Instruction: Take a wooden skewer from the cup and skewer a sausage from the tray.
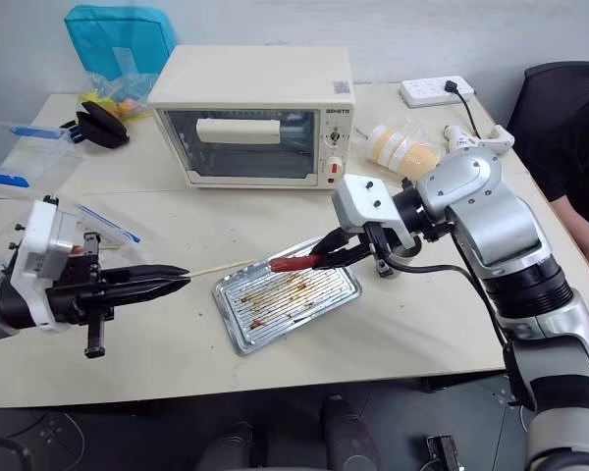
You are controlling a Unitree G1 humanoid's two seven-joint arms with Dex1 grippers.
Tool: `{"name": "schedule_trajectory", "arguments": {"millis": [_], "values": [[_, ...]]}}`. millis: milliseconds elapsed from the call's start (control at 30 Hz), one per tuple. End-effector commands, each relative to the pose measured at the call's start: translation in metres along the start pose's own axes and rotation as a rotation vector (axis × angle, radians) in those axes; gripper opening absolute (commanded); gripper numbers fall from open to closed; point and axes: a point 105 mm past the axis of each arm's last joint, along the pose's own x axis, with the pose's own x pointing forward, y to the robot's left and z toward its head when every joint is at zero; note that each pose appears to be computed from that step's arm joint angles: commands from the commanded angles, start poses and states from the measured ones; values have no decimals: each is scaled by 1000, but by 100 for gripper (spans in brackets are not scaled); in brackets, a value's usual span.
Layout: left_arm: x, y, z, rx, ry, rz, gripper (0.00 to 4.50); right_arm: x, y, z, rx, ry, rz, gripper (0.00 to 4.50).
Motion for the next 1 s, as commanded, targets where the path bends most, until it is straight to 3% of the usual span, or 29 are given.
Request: {"name": "schedule_trajectory", "arguments": {"millis": [33, 567, 1000], "values": [[-1, -1, 4, 28, 3, -10, 0, -2, 2, 5, -18, -6, 11, 66], [12, -7, 8, 41, -14, -68, 0, 10, -9, 8, -40, -22, -7, 66], [1, -7, 5, 36, 11, -43, 0, 9, -13, -1, -25, 0, -27, 66]]}}
